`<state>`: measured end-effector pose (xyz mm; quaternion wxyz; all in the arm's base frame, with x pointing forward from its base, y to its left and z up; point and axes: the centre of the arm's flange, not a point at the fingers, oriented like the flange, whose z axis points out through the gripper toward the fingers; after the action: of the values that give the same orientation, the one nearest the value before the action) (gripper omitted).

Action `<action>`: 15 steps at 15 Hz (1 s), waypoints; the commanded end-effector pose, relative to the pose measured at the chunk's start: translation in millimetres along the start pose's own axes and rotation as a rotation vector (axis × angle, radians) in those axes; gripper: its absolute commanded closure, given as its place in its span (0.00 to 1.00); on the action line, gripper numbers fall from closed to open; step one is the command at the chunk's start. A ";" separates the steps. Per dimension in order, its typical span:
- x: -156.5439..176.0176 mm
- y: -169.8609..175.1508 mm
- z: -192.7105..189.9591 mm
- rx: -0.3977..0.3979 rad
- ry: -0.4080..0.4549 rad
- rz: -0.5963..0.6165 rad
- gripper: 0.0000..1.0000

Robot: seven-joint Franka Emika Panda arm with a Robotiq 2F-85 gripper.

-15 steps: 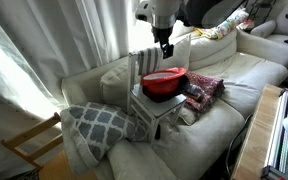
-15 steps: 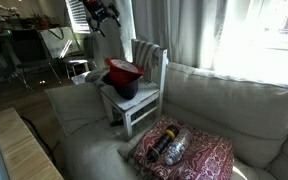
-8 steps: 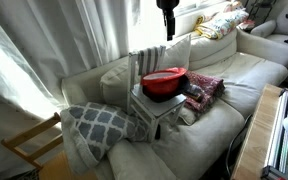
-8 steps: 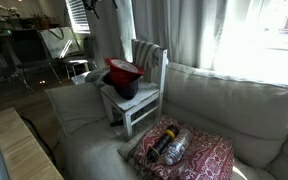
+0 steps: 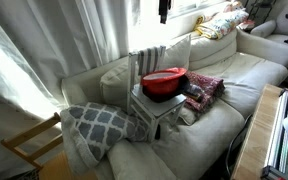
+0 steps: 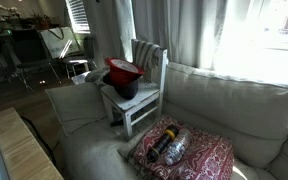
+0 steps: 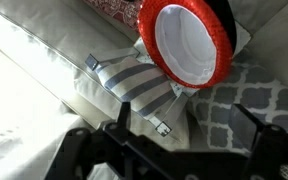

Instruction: Pick up the black hat and put it upside down on the chair, pick up the red hat and put it in the black hat

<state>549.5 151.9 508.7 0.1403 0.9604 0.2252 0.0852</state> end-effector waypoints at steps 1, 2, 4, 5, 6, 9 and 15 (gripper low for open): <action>7.0 6.3 -23.0 0.063 0.042 0.033 0.00; 7.5 9.5 -26.6 0.081 0.047 0.028 0.00; 8.8 13.4 -32.5 0.113 0.055 0.021 0.00; 7.5 14.7 -33.5 0.127 0.051 0.007 0.00; 6.2 14.2 -31.6 0.114 0.002 -0.012 0.00; -5.4 4.7 -3.5 0.108 -0.145 -0.131 0.00; -2.1 7.1 -19.5 0.105 -0.071 -0.079 0.00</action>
<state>546.2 149.4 529.1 0.1010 0.9592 0.2619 0.0333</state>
